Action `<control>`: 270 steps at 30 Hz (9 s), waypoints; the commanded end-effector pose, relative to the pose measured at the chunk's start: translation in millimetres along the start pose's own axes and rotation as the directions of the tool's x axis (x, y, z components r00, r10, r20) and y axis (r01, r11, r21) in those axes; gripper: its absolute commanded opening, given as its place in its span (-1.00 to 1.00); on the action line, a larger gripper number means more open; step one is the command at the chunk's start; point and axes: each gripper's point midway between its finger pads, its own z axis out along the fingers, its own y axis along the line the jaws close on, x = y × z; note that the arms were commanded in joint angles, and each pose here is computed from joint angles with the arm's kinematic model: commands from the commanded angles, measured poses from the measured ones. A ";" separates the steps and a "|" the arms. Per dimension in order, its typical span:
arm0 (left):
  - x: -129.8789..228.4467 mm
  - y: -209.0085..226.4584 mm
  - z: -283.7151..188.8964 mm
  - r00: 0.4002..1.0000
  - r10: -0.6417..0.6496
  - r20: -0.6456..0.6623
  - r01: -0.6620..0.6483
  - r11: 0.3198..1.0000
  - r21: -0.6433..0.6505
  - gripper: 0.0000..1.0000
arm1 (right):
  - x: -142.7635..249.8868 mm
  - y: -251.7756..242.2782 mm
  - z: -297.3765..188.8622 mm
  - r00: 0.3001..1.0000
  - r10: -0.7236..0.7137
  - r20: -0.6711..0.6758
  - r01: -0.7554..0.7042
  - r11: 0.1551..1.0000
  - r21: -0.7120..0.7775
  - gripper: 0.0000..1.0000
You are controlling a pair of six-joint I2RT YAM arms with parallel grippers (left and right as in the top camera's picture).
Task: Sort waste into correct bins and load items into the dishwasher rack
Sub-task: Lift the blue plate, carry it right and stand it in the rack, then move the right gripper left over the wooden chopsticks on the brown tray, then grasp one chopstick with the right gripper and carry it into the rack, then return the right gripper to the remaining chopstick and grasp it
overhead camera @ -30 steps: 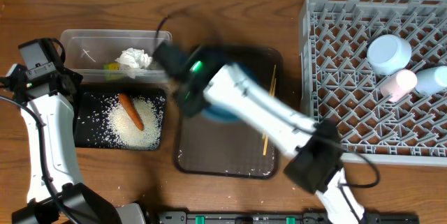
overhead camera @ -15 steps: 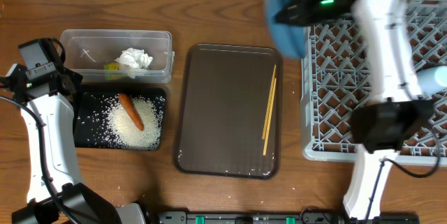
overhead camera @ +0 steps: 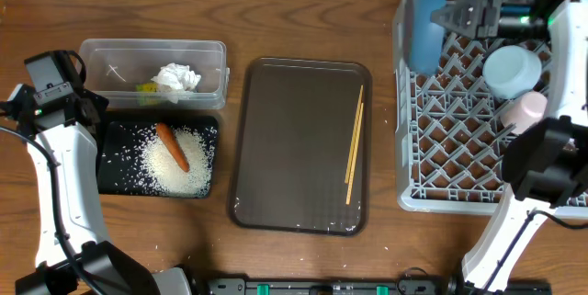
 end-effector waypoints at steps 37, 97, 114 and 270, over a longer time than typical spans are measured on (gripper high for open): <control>-2.5 4.3 -0.1 1.000 -0.019 0.011 0.019 1.000 -0.017 0.94 | 34.4 -74.1 -148.0 0.882 0.313 0.353 -0.456 0.376 0.807 0.98; -2.6 4.4 -0.1 1.000 -0.019 0.011 0.019 1.000 -0.018 0.94 | 259.2 -133.9 171.8 0.798 0.565 -0.210 0.071 0.258 0.964 0.50; -2.5 4.3 -0.1 1.000 -0.019 0.011 0.019 1.000 -0.017 0.94 | 259.0 -133.4 189.1 0.825 0.531 -0.194 0.049 0.274 0.960 -0.98; -2.6 4.4 -0.1 1.000 -0.019 0.011 0.019 1.000 -0.018 0.94 | 280.3 -136.6 151.5 0.822 0.530 -0.211 0.063 0.284 0.957 -0.98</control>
